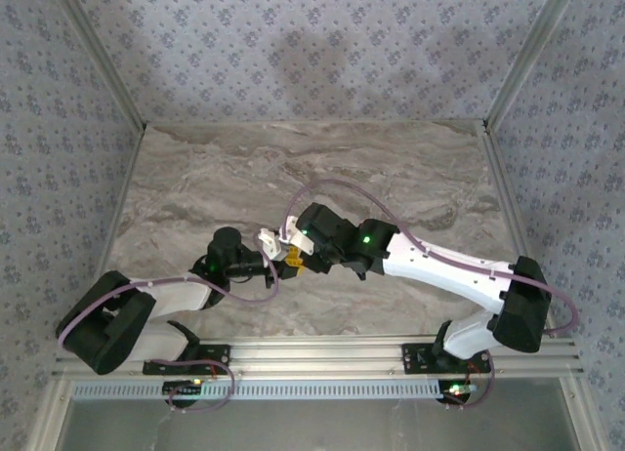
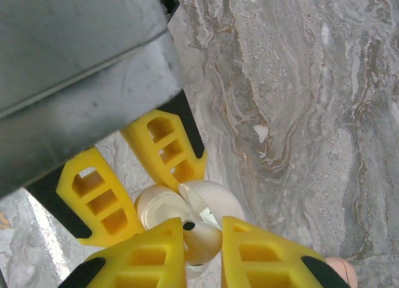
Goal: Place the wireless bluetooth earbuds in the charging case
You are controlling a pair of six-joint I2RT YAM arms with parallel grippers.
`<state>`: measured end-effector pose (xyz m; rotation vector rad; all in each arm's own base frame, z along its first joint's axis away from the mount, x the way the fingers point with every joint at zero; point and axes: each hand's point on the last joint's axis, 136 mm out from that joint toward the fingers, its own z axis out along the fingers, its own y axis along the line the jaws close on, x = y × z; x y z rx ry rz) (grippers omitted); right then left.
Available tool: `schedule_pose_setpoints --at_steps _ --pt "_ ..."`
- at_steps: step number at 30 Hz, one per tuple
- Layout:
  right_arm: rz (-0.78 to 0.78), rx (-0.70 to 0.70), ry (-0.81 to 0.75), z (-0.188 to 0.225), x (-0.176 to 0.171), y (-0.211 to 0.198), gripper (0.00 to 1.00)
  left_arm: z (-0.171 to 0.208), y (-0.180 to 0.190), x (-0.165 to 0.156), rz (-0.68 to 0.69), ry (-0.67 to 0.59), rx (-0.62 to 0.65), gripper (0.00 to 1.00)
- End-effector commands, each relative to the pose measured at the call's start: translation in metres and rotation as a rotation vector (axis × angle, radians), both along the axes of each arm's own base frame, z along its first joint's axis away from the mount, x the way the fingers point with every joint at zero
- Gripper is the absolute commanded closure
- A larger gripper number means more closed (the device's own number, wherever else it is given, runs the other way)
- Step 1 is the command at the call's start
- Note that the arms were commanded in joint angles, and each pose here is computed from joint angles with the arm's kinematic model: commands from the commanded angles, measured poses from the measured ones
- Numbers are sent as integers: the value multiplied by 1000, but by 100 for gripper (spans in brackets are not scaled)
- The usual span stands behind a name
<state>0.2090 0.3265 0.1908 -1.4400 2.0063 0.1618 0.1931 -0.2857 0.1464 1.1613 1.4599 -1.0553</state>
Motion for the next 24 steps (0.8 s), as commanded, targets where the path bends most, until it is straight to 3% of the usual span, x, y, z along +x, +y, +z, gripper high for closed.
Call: schedule_pose_setpoints --at_steps 1,13,24 --pt "11 -52 -12 -3 0 0 83 27 -4 0 -20 -64 -57 97" --pt "42 -48 30 -10 -11 5 83 33 -2 -1 -8 -75 -72 97" --pt "61 9 101 -7 -20 10 77 36 -1 -1 -6 -79 -76 96"
